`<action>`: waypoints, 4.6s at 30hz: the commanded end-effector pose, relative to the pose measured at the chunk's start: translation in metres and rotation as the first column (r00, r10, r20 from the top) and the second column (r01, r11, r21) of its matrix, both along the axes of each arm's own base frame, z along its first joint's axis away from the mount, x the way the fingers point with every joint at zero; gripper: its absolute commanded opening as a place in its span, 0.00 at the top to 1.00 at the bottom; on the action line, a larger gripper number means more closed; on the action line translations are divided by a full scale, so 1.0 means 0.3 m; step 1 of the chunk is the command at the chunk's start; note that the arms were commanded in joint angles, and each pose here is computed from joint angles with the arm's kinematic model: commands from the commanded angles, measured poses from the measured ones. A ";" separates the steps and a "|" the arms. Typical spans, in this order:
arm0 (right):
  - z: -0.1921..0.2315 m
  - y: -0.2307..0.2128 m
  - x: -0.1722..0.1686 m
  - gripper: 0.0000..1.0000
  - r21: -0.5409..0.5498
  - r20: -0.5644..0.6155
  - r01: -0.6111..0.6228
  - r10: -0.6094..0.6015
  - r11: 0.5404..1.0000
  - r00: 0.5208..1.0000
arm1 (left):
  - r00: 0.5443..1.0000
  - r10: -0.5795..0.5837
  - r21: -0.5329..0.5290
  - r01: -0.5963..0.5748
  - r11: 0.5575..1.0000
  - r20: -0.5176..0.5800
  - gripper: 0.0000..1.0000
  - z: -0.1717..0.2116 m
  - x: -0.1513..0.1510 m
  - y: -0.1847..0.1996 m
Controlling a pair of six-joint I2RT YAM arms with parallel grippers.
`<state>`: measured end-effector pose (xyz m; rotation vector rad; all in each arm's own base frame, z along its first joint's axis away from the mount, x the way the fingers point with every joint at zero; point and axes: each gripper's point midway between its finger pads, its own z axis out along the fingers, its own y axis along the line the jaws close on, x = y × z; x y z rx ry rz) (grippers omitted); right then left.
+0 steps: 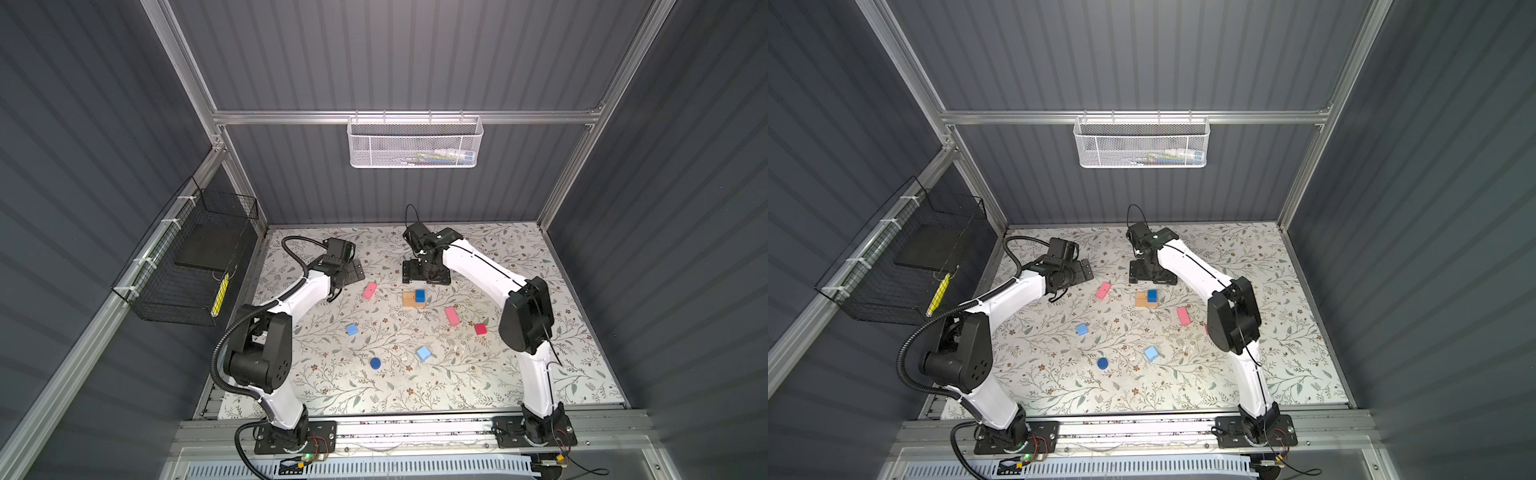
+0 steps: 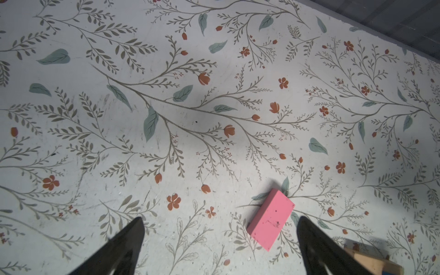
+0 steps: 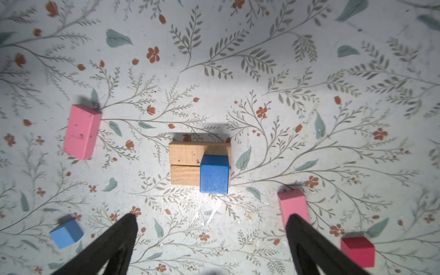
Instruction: Build the wood block tower
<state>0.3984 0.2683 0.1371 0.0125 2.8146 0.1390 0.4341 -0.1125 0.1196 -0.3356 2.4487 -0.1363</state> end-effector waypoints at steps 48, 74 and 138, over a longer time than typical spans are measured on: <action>0.371 -0.506 -0.085 0.01 0.655 0.340 0.249 -0.572 0.713 0.746 | 0.928 -0.373 -0.104 0.372 0.922 0.016 0.05 0.239 -0.261 -0.339; 0.337 -0.579 -0.155 0.01 0.658 0.352 0.248 -0.582 0.711 0.733 | 0.469 -0.803 0.035 0.870 0.492 -0.367 0.07 0.009 -0.856 -0.671; 0.331 -0.625 -0.184 0.01 0.656 0.365 0.231 -0.570 0.718 0.736 | 0.250 -0.852 0.071 0.967 0.245 -0.460 0.68 -0.291 -0.800 -0.807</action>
